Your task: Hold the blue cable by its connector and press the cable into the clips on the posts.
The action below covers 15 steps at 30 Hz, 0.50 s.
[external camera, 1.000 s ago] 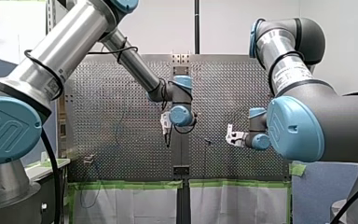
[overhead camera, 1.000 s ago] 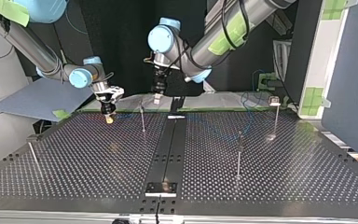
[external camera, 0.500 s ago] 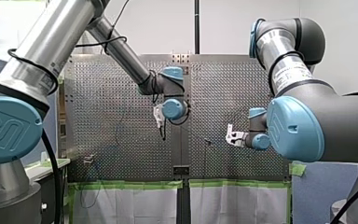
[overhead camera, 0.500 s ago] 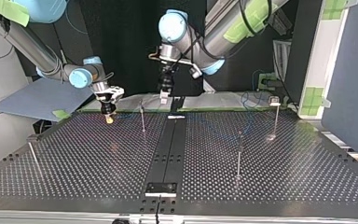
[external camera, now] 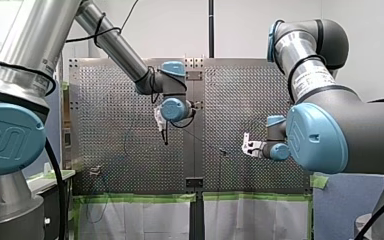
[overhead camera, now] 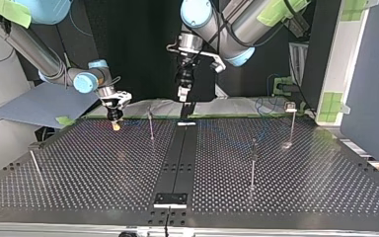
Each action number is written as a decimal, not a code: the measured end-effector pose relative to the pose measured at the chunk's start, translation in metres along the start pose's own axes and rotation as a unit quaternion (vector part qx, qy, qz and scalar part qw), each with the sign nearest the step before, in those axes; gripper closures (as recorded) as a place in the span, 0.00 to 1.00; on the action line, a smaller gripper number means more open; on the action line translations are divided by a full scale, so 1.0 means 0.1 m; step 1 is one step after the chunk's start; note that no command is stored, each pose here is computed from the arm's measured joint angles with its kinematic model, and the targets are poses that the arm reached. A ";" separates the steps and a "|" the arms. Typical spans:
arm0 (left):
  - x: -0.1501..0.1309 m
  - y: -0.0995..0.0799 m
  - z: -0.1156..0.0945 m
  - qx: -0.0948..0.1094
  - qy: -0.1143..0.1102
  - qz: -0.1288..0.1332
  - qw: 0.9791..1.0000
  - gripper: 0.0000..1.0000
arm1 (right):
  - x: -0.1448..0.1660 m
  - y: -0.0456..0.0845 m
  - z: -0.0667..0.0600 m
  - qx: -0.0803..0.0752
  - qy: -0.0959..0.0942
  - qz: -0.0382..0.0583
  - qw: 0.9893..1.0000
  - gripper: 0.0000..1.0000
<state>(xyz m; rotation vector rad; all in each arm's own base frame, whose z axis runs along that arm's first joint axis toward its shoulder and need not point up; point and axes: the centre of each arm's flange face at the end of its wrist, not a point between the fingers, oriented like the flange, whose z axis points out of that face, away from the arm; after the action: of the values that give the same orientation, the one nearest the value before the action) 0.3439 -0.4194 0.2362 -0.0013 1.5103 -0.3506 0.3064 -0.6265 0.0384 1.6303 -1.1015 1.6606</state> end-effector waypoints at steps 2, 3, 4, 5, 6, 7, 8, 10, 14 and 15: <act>-0.04 0.03 -0.07 0.000 -0.001 -0.002 1.000 0.01 | 0.00 0.00 0.00 0.000 0.000 0.000 1.000 1.00; -0.06 0.05 -0.09 0.001 -0.003 -0.002 1.000 0.01 | 0.00 0.00 0.00 0.000 0.000 0.000 1.000 1.00; -0.08 0.07 -0.13 0.001 -0.004 -0.003 1.000 0.01 | 0.00 -0.01 0.00 0.000 0.000 0.000 1.000 1.00; -0.10 0.08 -0.15 0.000 -0.005 -0.004 1.000 0.01 | 0.00 -0.01 0.00 0.001 0.000 0.000 1.000 1.00; -0.12 0.10 -0.17 0.000 -0.006 -0.005 1.000 0.01 | 0.00 -0.01 0.00 0.001 0.000 0.000 1.000 1.00; -0.14 0.12 -0.21 -0.001 -0.007 -0.005 1.000 0.01 | 0.00 -0.01 0.00 0.001 0.000 0.000 1.000 1.00; -0.15 0.14 -0.23 -0.001 -0.007 -0.005 1.000 0.01 | 0.00 -0.01 0.00 0.001 0.000 0.000 1.000 1.00; -0.18 0.17 -0.29 -0.001 -0.007 -0.005 1.000 0.01 | 0.00 -0.01 0.00 0.001 0.000 0.000 1.000 1.00; -0.24 0.24 -0.41 -0.002 -0.007 -0.006 1.000 0.01 | 0.00 -0.01 0.00 0.001 0.000 0.000 1.000 1.00; -0.25 0.26 -0.44 -0.002 -0.007 -0.006 1.000 0.01 | 0.00 -0.01 0.00 0.001 0.000 0.000 1.000 1.00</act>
<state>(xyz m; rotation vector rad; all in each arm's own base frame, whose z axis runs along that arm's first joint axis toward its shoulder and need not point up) 0.3062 -0.3795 0.2515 -0.0157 1.4980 -0.3559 0.3073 -0.6262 0.0385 1.6309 -1.1015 1.6623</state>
